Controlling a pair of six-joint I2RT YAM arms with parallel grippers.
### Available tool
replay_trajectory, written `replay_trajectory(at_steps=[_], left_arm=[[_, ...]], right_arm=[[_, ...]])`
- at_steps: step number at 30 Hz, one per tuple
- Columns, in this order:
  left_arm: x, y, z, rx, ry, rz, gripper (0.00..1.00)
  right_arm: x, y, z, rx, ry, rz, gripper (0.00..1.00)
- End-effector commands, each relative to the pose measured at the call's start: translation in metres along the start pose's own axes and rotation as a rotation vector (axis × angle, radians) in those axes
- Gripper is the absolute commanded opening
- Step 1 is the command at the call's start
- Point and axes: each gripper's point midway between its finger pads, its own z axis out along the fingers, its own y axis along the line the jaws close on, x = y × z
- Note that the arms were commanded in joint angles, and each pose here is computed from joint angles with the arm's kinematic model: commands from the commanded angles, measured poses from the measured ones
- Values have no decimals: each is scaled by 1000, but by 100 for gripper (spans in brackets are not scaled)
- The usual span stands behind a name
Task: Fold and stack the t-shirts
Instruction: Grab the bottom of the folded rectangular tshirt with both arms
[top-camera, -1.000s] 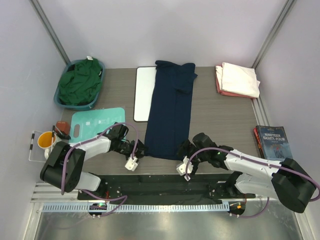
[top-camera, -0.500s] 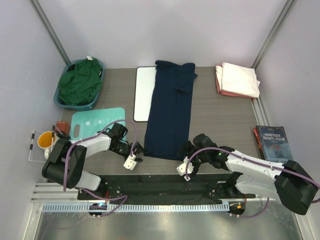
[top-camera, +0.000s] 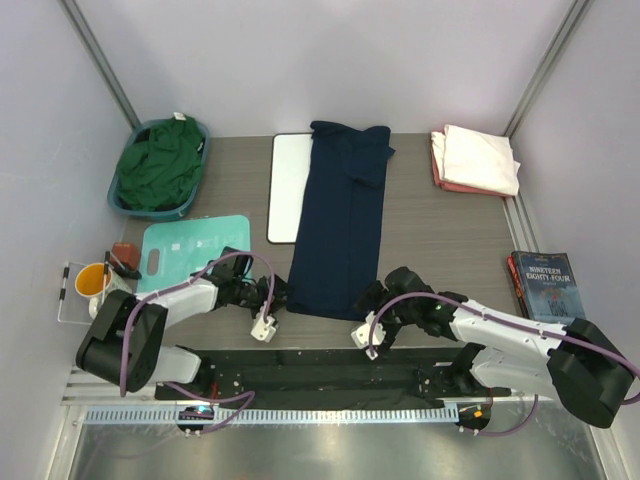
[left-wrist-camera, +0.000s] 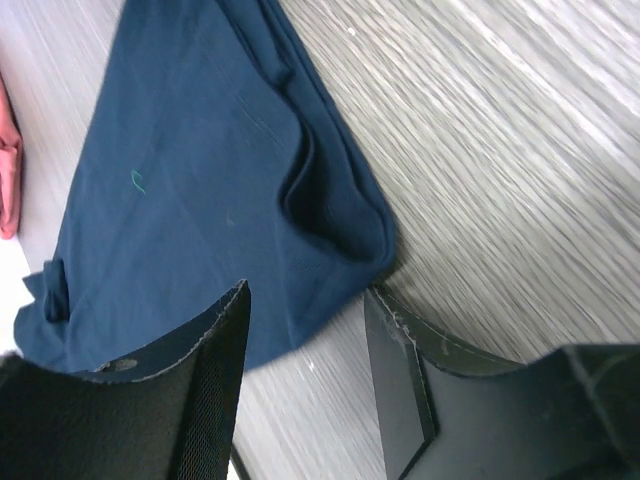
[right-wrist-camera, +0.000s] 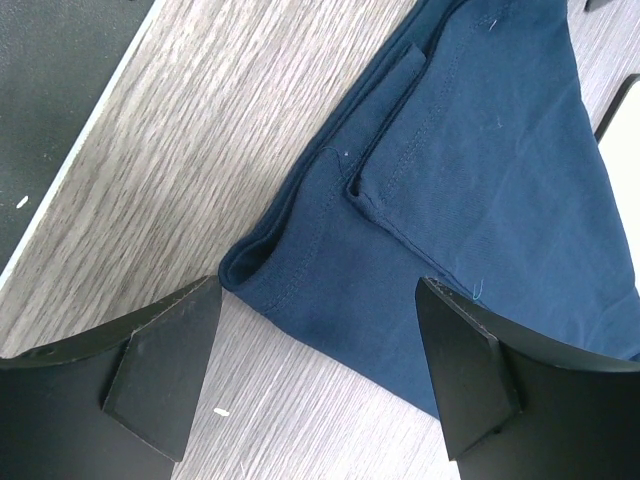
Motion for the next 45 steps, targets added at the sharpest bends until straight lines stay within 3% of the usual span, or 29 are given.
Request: replay_trajectory(at_steps=[1, 15, 21, 23, 24, 27, 28, 33, 34, 38, 39, 41, 45], left_arm=[[3, -10, -5, 82, 70, 354, 51], [-3, -17, 6, 88, -18, 345, 51], [-22, -22, 1, 109, -83, 322, 44], [-28, -27, -1, 124, -99, 305, 36], [-30, -28, -2, 128, -104, 304, 34], [-37, -30, -4, 131, -118, 289, 29], [-38, -32, -4, 131, -121, 288, 27], [-38, -35, -3, 136, -124, 287, 17], [-39, -36, -3, 136, -124, 287, 8], [-38, -37, -3, 126, -114, 279, 0], [-36, -36, -2, 118, -109, 291, 0], [-38, -37, -1, 111, -113, 287, 10], [-36, -31, -1, 82, -105, 289, 52]], right_arm=[[5, 26, 3, -95, 22, 62, 86], [9, 25, 10, -95, 28, 67, 84], [8, 22, 9, -104, 33, 80, 80], [7, 25, 7, -128, 33, 87, 71], [7, 27, 7, -144, 37, 88, 59], [11, 30, 5, -180, 61, 105, 39], [11, 28, 5, -186, 65, 107, 26], [8, 30, 3, -211, 59, 126, 13], [7, 27, 2, -208, 57, 131, 11], [3, 29, -4, -245, 55, 155, 8], [2, 27, -4, -240, 54, 157, 8], [3, 28, -5, -245, 60, 157, 8], [3, 30, -4, -256, 59, 150, 8]])
